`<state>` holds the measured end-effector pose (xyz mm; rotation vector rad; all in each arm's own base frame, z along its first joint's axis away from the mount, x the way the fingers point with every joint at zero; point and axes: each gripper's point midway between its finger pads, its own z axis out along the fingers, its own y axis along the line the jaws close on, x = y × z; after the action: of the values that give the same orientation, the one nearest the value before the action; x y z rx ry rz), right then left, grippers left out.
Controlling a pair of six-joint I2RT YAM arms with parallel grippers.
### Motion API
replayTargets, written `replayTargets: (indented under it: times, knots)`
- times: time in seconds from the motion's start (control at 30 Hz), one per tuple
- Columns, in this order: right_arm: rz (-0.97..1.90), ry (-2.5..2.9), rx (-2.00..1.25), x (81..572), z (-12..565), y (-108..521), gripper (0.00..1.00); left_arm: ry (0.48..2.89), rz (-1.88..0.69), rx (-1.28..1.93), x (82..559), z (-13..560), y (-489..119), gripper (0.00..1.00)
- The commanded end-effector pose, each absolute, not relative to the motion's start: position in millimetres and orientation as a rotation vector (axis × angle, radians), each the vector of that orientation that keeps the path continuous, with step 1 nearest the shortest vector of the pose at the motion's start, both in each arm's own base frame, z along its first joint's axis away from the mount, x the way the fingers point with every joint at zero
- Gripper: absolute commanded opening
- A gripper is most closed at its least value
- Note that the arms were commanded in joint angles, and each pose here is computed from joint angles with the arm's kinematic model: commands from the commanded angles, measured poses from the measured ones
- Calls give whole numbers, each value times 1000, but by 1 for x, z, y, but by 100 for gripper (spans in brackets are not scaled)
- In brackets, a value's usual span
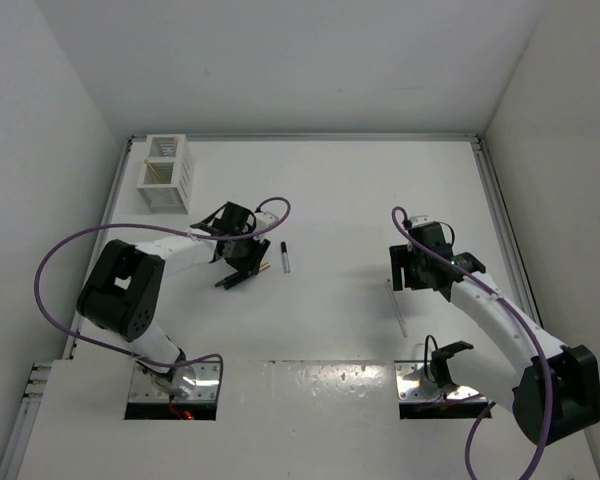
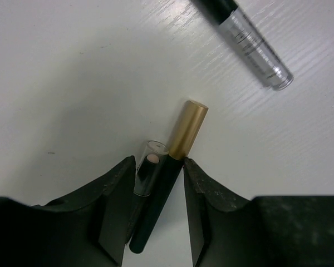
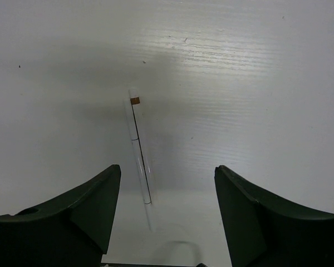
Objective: Organize the makeup
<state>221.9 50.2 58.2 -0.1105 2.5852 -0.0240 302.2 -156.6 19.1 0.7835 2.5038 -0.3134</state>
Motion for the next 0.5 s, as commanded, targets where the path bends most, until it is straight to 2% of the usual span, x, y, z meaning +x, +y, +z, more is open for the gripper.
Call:
replayTargets:
  times: [0.0, 0.13, 0.23, 0.33, 0.4, 0.47]
  knots:
    - [-40, 2570, -89, 223, 60, 48, 69, 2504, -312, 741, 305, 24, -149, 45]
    - [-39, 2565, -90, 225, 61, 48, 69, 2476, -299, 771, 307, 33, -140, 47]
    - [-24, 2574, -97, 226, 58, 50, 69, 2416, -321, 814, 312, 48, -140, 53]
    - [78, 2578, -122, 228, 53, 64, 71, 2310, -372, 893, 325, 71, -156, 62]
    - [187, 2585, -175, 238, 51, 81, 71, 2265, -405, 924, 332, 82, -168, 63]
    - [175, 2621, -202, 252, 50, 86, 71, 2201, -427, 954, 344, 100, -181, 63]
